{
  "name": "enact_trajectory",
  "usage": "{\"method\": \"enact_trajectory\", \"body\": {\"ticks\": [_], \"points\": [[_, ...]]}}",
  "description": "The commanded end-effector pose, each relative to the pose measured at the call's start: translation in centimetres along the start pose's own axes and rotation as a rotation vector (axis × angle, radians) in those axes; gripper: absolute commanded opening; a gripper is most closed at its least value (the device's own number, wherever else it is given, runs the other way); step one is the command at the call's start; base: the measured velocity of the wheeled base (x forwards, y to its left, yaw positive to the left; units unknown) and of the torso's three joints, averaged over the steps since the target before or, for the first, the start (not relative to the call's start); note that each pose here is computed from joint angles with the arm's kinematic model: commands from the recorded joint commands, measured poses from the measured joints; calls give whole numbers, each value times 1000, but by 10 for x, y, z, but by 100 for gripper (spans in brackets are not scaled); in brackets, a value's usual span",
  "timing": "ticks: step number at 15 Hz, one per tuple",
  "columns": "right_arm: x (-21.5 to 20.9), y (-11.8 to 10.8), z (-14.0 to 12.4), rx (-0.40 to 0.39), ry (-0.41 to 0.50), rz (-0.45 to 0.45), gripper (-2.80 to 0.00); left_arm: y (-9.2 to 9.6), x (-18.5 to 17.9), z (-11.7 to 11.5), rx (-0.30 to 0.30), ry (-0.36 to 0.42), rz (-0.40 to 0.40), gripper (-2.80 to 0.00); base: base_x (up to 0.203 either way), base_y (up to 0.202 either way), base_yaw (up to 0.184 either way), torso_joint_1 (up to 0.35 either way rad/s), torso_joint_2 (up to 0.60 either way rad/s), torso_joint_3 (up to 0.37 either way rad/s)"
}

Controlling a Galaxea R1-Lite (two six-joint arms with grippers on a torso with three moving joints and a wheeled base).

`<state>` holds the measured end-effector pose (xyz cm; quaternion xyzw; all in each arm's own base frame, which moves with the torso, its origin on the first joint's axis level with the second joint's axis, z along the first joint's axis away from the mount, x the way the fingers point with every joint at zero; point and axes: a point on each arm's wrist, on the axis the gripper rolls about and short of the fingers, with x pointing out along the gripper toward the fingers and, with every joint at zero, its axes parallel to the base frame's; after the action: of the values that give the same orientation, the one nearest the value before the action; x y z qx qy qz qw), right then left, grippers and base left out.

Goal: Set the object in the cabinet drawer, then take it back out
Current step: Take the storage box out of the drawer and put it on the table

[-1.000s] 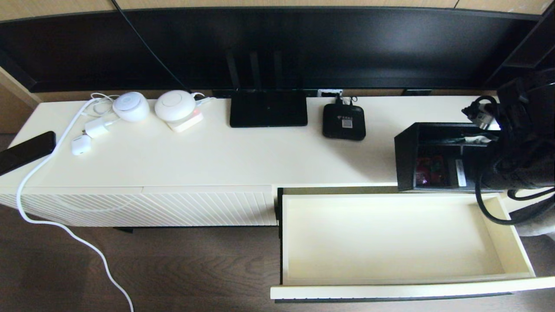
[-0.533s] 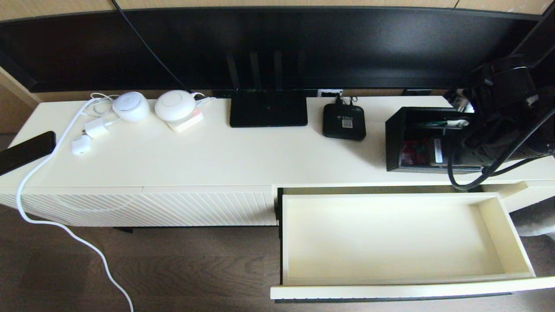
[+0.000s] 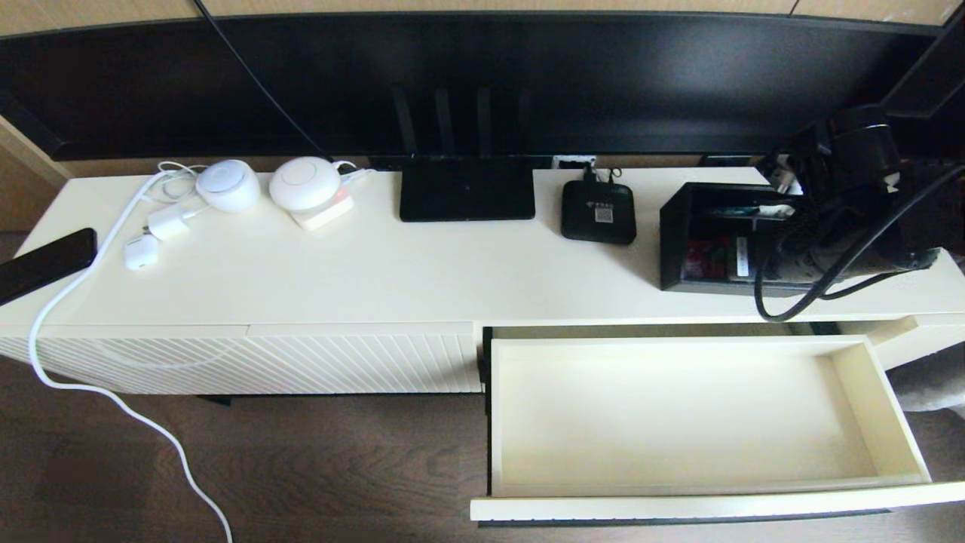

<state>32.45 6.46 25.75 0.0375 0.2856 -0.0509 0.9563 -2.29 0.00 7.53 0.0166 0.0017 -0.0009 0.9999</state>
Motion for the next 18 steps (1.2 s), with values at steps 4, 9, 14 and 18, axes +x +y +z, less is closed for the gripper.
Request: {"method": "enact_trajectory", "body": {"ticks": [4,9,14,18], "points": [[2,0,0,-16,-5,-3,-280,0,0,0,0,1,0,-280,0,0,0,0,0,0],[-5,-1,6,-43,-46,3,-280,0,0,0,0,2,0,-280,0,0,0,0,0,0],[-2,-1,5,-78,-50,-6,-280,0,0,0,0,2,0,-280,0,0,0,0,0,0],[-3,-3,5,-74,-51,-10,-280,0,0,0,0,2,0,-280,0,0,0,0,0,0]]}}
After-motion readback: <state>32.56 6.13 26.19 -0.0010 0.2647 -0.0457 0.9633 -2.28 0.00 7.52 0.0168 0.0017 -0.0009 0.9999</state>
